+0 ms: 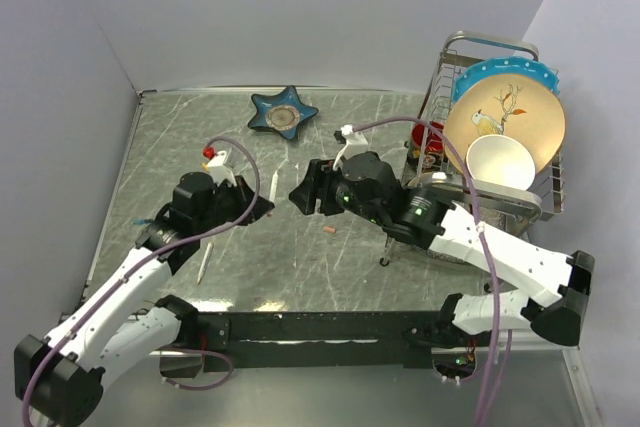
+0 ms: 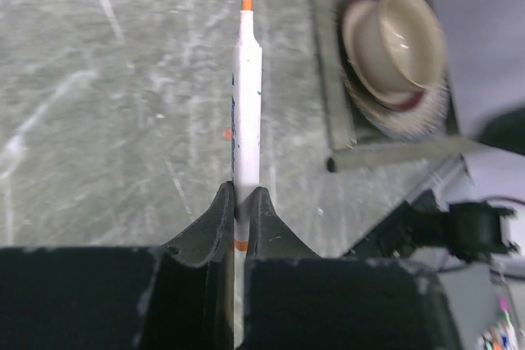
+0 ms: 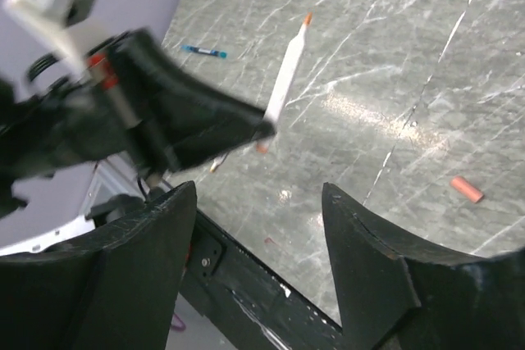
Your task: Insert the pens into the pen caps
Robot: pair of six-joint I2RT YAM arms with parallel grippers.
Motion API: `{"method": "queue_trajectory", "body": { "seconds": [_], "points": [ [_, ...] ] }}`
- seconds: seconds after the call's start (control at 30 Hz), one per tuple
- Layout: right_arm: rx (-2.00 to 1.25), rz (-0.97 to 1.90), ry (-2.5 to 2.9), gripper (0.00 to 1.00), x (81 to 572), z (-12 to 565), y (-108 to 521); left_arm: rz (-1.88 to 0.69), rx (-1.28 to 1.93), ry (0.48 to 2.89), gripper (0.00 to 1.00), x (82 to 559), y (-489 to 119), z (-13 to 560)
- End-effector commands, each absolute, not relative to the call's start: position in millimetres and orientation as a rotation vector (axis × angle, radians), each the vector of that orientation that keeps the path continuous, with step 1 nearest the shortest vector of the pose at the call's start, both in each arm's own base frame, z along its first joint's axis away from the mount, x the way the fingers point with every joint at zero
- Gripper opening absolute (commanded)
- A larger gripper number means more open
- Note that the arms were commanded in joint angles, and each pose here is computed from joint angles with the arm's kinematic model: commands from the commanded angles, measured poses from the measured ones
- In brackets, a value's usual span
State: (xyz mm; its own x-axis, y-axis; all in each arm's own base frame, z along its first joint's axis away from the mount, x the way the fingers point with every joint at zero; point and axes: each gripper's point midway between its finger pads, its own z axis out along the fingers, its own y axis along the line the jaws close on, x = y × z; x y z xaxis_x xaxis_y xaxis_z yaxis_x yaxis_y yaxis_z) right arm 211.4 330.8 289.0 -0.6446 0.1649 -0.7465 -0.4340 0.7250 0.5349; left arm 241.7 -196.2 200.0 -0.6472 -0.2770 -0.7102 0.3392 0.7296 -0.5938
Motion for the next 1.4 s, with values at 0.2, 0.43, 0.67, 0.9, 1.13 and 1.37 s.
{"method": "queue_trajectory", "body": {
  "seconds": [0.2,0.43,0.67,0.9,1.13,1.37],
  "points": [
    [-0.077,1.028,1.997,0.61,232.0,329.8,363.7,-1.215,0.291,1.903,0.01,188.0,-217.4,243.6],
    [-0.044,1.014,2.028,0.59,240.9,327.0,374.9,-1.266,0.338,1.852,0.01,179.3,-220.8,255.1],
    [0.011,0.957,2.059,0.60,244.1,311.2,367.9,-1.214,0.299,1.837,0.01,183.0,-213.5,259.5],
    [0.009,0.948,2.069,0.65,243.8,305.7,367.3,-1.184,0.282,1.834,0.01,186.3,-210.3,262.0],
    [-0.034,1.018,2.075,0.55,237.4,303.1,378.8,-1.208,0.290,1.816,0.01,185.1,-212.7,267.4],
    [-0.031,0.999,2.104,0.54,236.3,293.1,378.9,-1.234,0.301,1.782,0.01,181.7,-214.2,275.2]
  ]
}}
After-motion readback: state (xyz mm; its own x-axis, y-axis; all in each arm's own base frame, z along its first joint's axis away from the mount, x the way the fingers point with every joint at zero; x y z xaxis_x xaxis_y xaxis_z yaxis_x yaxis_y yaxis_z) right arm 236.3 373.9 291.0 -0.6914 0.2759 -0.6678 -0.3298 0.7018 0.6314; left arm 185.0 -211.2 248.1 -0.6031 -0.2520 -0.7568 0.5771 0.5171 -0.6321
